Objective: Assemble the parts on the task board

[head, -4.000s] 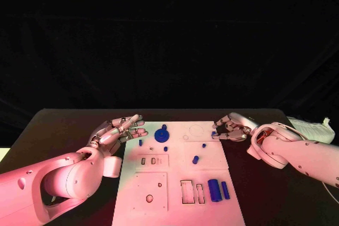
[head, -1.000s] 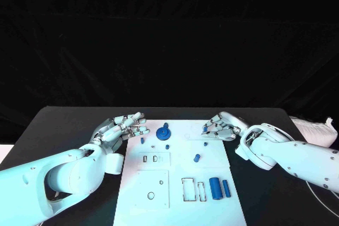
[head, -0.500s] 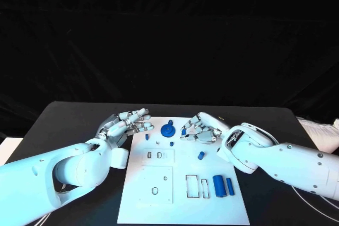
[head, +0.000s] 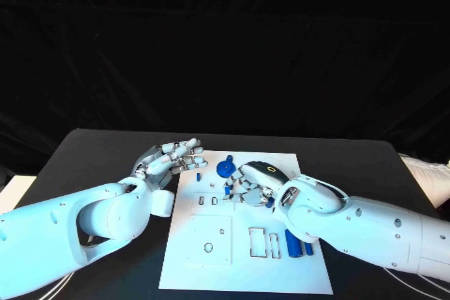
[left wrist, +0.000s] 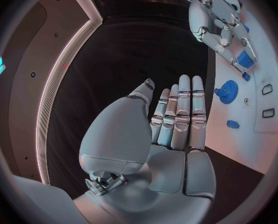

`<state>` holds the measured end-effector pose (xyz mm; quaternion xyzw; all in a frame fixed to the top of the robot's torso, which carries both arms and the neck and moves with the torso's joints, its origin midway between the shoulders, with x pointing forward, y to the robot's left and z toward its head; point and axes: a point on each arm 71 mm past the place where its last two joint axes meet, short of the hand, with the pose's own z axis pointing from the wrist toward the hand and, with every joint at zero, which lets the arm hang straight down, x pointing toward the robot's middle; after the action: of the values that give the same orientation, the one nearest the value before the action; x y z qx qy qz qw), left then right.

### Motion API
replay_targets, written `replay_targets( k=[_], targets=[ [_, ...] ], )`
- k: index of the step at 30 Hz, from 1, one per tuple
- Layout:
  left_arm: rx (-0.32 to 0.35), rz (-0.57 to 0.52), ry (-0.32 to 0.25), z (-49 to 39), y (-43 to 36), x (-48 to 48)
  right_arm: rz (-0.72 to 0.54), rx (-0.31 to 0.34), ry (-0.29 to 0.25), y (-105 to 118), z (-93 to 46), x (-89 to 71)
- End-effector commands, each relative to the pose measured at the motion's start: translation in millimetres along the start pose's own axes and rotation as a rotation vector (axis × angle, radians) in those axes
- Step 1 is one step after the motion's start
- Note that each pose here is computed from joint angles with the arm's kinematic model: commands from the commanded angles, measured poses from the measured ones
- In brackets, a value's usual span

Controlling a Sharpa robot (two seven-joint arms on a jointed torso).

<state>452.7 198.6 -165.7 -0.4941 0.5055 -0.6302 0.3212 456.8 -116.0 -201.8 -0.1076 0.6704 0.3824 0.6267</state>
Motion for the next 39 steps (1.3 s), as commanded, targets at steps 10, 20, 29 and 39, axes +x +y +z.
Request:
replay_targets(
  k=[10, 20, 29, 39],
  targets=[
    [0.003, -0.013, 0.021, 0.5, 0.1, 3.8, -0.104, 0.021, 0.056, 8, 7.4, 17.8],
    [0.002, -0.015, 0.025, 0.4, 0.3, 4.9, -0.112, 0.027, 0.083, 11, 10.1, 25.7],
    [0.001, -0.015, 0.026, 0.3, 0.4, 5.2, -0.121, 0.044, 0.102, 9, 10.2, 29.2],
    [0.000, -0.015, 0.026, 0.2, 0.4, 5.0, -0.131, 0.053, 0.119, 8, 8.9, 30.5]
  ],
)
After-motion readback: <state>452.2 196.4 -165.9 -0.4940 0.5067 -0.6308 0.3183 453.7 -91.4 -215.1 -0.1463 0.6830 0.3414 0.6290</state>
